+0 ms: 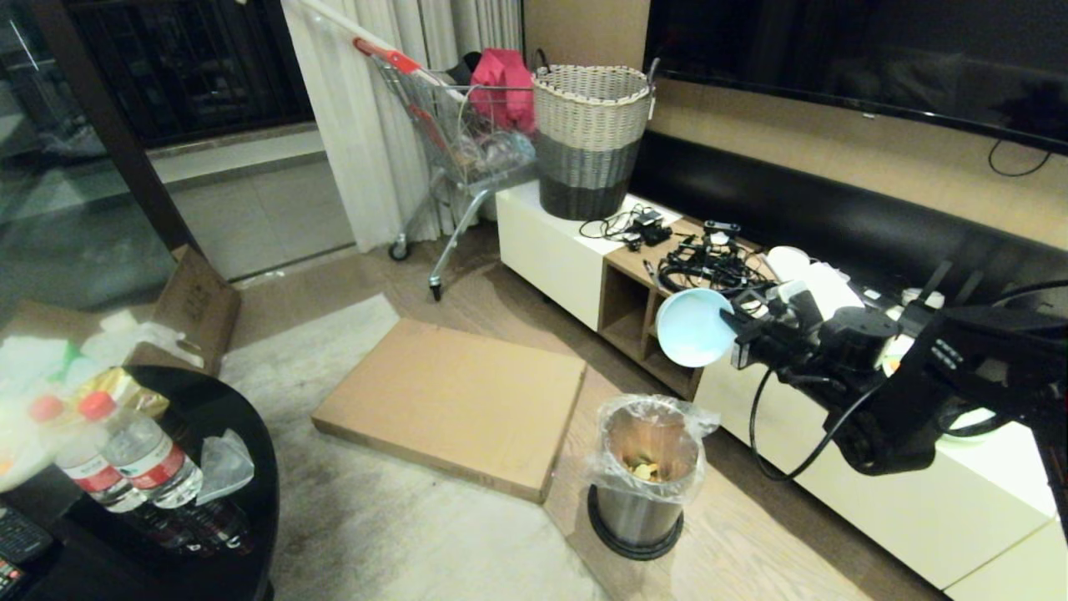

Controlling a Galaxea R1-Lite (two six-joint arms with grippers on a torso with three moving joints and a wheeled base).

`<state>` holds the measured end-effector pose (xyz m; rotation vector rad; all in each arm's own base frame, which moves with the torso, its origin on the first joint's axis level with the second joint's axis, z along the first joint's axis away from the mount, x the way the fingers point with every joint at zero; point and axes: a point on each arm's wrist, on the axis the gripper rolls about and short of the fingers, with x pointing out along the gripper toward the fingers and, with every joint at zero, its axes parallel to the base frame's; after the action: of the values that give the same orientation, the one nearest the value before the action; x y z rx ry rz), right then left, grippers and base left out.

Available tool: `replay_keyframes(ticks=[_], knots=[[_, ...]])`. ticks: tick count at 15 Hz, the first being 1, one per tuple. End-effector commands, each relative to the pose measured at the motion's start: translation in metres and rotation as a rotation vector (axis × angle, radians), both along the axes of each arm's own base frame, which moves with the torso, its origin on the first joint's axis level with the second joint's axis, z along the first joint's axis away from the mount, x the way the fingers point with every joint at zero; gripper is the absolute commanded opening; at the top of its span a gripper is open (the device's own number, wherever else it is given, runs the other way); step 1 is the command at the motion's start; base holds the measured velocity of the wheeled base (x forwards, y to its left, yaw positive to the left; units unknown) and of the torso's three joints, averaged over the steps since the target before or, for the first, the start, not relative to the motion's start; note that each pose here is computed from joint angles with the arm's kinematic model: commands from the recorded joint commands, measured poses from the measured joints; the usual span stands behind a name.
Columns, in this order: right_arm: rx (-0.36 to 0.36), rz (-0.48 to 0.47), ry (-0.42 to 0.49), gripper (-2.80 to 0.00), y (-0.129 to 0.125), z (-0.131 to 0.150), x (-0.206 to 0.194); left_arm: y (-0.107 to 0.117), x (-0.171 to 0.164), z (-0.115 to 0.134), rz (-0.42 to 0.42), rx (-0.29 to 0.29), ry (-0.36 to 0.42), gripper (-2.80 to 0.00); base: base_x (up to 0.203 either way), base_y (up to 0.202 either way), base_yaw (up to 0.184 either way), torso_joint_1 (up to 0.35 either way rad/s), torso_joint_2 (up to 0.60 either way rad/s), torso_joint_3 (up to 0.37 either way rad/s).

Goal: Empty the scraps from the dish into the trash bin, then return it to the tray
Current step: Put the bowl back to the table

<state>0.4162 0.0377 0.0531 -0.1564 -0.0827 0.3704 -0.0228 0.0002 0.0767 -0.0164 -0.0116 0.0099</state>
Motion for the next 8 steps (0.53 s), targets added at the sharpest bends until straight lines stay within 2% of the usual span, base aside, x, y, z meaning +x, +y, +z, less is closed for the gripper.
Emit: replay_keyframes(ticks=[1,8], knots=[[0.017,-0.066,0.087,-2.8,-0.004,0.025,-0.043,0.0,0.0,0.0,0.001,0.0,-0.001,-2.8,0.0,0.0,0.0,0.0,0.0,0.0],[0.038,-0.307,0.484,-2.8,-0.017,0.041,-0.167,0.0,0.0,0.0,0.001,0.0,-0.001,-2.8,0.0,0.0,0.0,0.0,0.0,0.0]])
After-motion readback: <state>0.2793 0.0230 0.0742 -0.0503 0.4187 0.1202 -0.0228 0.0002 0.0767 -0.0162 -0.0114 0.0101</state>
